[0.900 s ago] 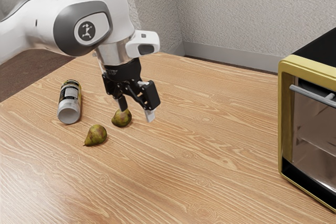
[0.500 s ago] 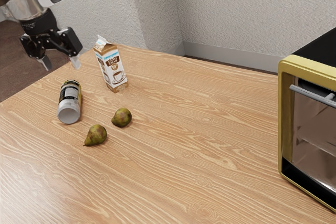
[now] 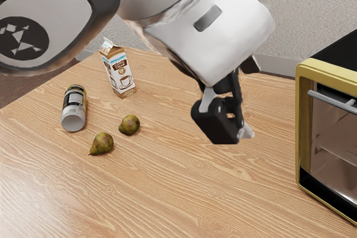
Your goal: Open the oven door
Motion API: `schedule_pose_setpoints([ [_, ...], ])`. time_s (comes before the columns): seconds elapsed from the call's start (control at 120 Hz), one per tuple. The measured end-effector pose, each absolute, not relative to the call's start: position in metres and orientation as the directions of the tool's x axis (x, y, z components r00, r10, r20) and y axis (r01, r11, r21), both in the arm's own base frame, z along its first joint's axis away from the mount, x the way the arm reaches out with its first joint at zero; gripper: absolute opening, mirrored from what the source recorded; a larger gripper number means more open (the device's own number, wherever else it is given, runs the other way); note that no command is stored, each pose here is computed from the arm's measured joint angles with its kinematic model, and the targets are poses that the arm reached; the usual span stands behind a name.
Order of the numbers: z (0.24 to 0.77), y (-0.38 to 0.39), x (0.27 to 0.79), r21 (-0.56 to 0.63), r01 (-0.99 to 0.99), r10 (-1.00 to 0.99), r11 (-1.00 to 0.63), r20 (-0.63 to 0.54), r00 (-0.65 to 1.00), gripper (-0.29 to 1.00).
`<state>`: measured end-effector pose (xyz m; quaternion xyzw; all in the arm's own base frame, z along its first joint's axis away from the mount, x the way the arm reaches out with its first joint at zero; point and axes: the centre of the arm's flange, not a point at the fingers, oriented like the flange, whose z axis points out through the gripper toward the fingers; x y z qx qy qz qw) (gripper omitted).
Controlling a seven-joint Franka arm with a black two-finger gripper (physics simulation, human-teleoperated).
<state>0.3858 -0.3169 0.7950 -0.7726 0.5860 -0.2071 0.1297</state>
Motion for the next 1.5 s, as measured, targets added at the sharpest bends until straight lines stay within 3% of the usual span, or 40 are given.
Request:
schedule_pose_setpoints([
  [0.075,0.782,-0.293,0.370,-0.494,-0.842,-0.977,-0.215,0.122,0.178,0.68],
  [0.3,0.746,-0.311,0.411,-0.538,-0.842,-0.997,0.030,0.040,-0.061,0.68],
  [0.625,0.744,-0.331,0.418,-0.570,-0.773,-0.946,0.278,-0.022,-0.324,0.68],
  [0.933,0.718,-0.344,0.479,-0.529,-0.766,-0.913,0.365,-0.043,-0.405,0.68],
  [1.5,0.692,-0.360,0.538,-0.477,-0.735,-0.858,0.482,-0.085,-0.507,0.68],
])
